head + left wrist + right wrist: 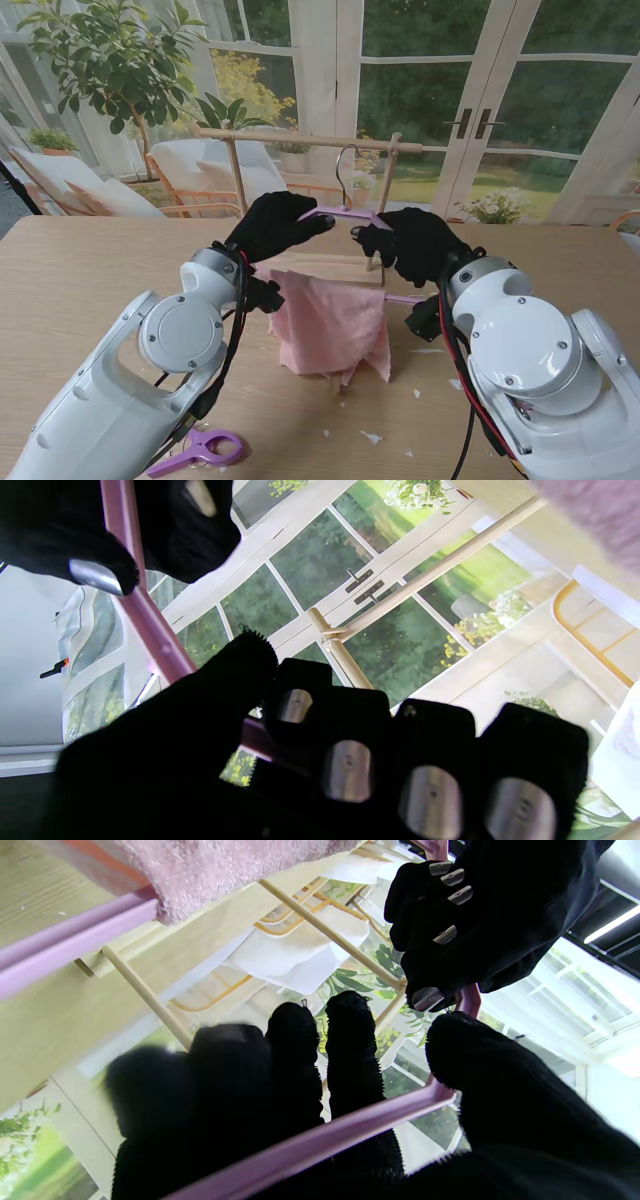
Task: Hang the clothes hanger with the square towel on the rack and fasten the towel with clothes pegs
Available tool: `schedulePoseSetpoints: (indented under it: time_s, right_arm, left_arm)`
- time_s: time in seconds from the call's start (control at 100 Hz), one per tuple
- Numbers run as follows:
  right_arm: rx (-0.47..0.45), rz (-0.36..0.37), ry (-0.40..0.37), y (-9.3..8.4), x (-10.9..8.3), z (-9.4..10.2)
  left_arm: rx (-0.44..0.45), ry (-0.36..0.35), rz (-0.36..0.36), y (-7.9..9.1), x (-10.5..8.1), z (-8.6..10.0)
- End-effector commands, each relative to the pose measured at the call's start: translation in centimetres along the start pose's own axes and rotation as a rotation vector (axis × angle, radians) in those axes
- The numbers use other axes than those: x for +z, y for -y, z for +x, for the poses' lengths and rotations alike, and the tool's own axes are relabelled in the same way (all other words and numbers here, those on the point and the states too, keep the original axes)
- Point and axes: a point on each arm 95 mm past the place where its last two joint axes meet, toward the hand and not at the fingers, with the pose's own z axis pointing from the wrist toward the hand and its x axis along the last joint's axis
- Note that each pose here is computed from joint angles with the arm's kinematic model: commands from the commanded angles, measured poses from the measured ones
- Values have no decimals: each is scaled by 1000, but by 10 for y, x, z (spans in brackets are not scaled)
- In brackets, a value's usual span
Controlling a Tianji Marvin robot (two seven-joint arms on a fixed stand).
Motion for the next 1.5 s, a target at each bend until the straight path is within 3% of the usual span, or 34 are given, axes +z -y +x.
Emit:
schedulePoseSetpoints:
  time_s: [0.0, 0.32, 0.63, 0.82, 0.91, 1.11, 1.33, 1.49]
  right_arm:
    - [-4, 18, -15, 3, -4, 2]
    - [-195, -67, -101, -4, -9, 2]
    - [-353, -287, -168, -12, -22, 0]
    - [-355, -389, -201, -4, -43, -19]
    - [-319, -379, -215, 5, -54, -30]
    - [-280, -274, -185, 22, -71, -59]
    - [-234, -191, -116, 36, -74, -80]
    - [-152, -129, -83, 40, -71, -89]
  left_arm:
    - [-10, -3, -2, 1, -1, 4]
    - [28, 11, 4, 4, -3, 5]
    - [80, 46, 22, 9, -4, 7]
    - [99, 72, 52, 16, -2, 11]
    - [81, 95, 65, 21, 1, 15]
    - [40, 118, 85, 31, 6, 32]
    - [48, 112, 88, 37, 3, 45]
    - [48, 108, 75, 38, 0, 47]
